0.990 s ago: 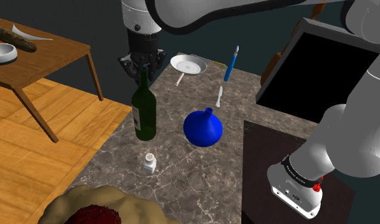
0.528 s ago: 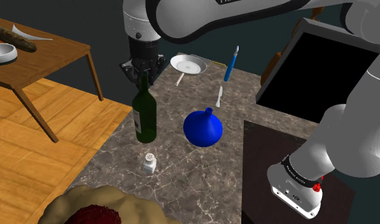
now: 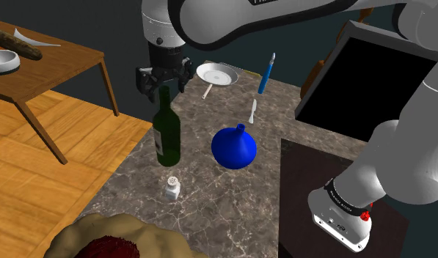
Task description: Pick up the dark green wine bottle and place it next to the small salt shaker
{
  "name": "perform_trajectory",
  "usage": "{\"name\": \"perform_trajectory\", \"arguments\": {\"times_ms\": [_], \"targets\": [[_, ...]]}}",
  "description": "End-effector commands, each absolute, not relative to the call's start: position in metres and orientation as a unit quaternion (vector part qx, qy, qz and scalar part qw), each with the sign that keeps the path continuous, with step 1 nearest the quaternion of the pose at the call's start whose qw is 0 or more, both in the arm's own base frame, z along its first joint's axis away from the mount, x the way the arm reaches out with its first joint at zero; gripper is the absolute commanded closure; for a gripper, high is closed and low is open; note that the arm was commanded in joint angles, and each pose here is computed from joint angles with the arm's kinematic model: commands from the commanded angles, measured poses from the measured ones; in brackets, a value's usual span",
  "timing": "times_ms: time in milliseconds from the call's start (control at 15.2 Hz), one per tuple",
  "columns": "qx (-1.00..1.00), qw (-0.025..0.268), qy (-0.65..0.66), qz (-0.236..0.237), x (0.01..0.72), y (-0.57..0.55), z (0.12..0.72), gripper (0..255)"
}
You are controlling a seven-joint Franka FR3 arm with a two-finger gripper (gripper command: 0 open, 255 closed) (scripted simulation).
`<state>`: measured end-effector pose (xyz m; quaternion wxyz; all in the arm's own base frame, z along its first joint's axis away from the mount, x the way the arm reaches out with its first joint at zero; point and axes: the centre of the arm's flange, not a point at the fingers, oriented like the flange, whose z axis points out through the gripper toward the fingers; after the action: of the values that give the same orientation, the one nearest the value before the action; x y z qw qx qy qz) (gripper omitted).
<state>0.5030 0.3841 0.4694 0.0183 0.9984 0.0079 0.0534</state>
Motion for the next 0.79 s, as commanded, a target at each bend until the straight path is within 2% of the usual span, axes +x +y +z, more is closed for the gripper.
{"name": "perform_trajectory", "arguments": {"times_ms": [0,264,726], "targets": [[0.998,0.018,0.008,0.053,0.503,0.384,0.469,0],[0.998,0.018,0.008,0.053,0.498,0.386,0.519,0],[0.998,0.018,0.008,0.053,0.498,0.386,0.519,0]]}}
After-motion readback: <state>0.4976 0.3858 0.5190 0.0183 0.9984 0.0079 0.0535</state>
